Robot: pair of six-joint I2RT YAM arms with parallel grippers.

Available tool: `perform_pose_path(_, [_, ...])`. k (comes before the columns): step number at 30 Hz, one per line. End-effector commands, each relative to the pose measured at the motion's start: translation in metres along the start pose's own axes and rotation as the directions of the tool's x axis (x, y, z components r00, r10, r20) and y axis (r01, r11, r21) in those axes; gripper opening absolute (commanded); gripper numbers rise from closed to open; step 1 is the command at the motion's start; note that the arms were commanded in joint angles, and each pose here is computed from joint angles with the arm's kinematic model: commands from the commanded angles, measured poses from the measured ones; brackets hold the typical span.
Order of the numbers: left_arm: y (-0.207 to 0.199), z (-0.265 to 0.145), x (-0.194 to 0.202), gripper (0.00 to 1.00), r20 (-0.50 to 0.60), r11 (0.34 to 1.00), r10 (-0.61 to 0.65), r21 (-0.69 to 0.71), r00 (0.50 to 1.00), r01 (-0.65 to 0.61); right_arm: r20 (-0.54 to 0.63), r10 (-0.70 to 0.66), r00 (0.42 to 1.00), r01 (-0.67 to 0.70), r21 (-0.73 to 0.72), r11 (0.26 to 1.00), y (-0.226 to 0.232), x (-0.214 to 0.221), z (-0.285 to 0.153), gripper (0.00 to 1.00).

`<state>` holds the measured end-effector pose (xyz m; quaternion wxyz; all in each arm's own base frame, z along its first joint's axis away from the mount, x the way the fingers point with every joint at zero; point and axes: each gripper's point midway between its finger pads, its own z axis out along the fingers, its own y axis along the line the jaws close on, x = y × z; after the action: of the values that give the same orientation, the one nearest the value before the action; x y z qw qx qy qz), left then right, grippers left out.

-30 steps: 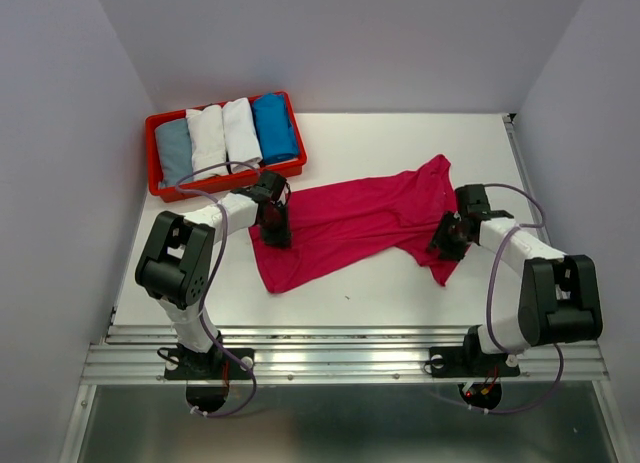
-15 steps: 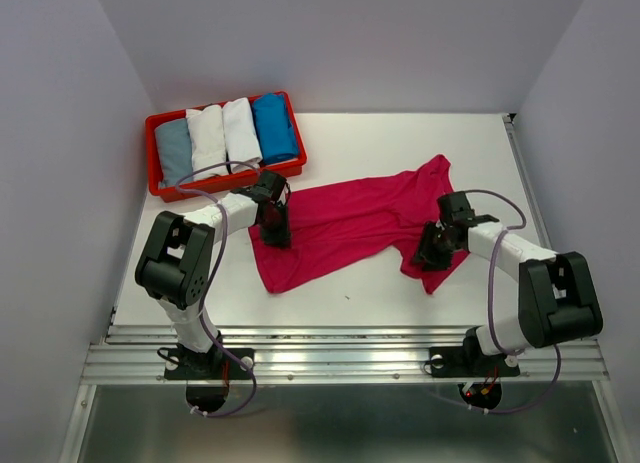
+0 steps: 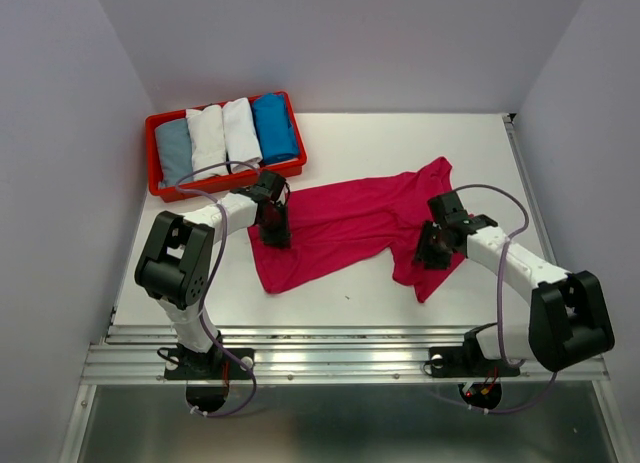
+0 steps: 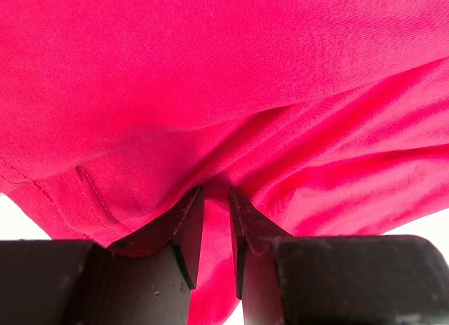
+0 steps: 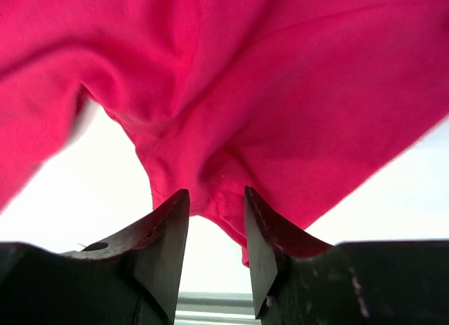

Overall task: Roll the t-shirts
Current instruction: Fold the T-shirt at the center of the board.

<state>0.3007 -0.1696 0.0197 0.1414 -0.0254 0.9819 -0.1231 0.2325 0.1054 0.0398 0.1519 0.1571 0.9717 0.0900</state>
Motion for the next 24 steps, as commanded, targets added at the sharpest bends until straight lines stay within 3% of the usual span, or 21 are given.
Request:
perform_pose_path(1, [0.012,-0.009,0.005,0.33,-0.007,0.999,0.02,-0.049,1.0,-0.021,0.176,0.102,0.979,-0.122,0.105,0.987,-0.02,-0.037,-0.018,0.42])
perform_pose_path(12, [0.013,-0.012,0.006,0.33,-0.007,0.998,0.031,-0.047,0.999,-0.032,0.143,0.231,0.962,-0.258,0.208,0.944,-0.055,-0.019,0.011,0.41])
perform_pose_path(16, [0.013,-0.014,0.005,0.33,-0.002,0.998,0.035,-0.047,0.999,-0.035,0.151,0.318,0.936,-0.351,0.34,0.872,-0.092,-0.007,0.018,0.5])
perform_pose_path(24, [0.018,-0.016,-0.001,0.33,0.007,0.997,0.036,-0.062,0.999,-0.036,0.26,0.334,0.906,-0.42,0.465,0.779,-0.122,-0.017,0.001,0.51])
